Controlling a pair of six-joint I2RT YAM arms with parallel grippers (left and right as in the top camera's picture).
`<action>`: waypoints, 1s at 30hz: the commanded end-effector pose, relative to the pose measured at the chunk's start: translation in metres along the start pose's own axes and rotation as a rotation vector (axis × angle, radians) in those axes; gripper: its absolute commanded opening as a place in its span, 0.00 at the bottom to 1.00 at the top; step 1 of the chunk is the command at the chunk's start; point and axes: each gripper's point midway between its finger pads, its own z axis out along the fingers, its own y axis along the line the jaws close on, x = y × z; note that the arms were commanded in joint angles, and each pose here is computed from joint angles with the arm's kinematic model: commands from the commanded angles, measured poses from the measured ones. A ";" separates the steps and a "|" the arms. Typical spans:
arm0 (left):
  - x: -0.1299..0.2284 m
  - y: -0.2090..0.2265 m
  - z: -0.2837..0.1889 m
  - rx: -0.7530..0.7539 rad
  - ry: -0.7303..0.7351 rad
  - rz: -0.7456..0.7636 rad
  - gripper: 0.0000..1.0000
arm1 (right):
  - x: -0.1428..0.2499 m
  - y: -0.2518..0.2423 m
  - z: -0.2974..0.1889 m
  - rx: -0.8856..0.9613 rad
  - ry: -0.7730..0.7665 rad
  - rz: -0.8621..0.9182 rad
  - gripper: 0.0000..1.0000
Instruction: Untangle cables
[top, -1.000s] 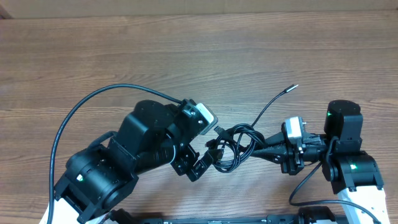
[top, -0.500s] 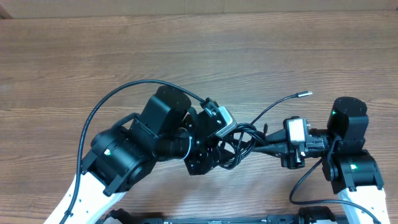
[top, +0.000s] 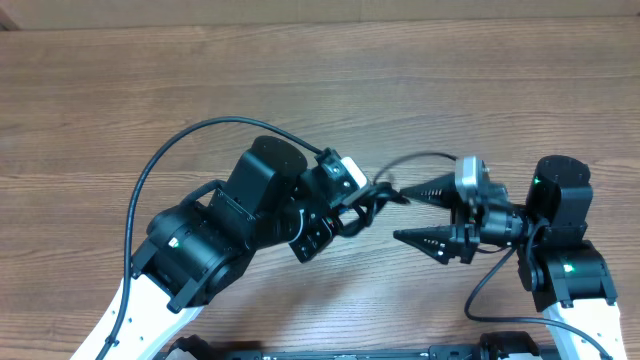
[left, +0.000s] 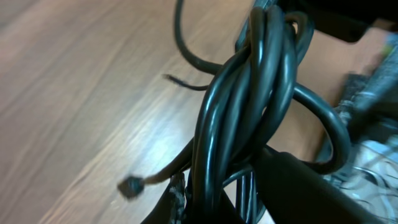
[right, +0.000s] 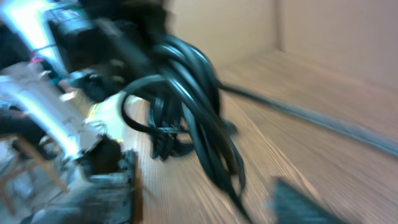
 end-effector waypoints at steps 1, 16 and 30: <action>-0.008 0.019 -0.004 -0.104 -0.023 0.025 0.04 | 0.003 -0.037 -0.006 0.242 0.025 0.186 1.00; -0.005 -0.009 -0.003 0.057 -0.018 0.018 0.04 | 0.008 -0.057 -0.058 0.711 0.147 0.576 1.00; -0.059 -0.065 -0.022 0.411 -0.266 0.076 0.04 | -0.033 0.009 -0.092 0.792 0.212 0.601 1.00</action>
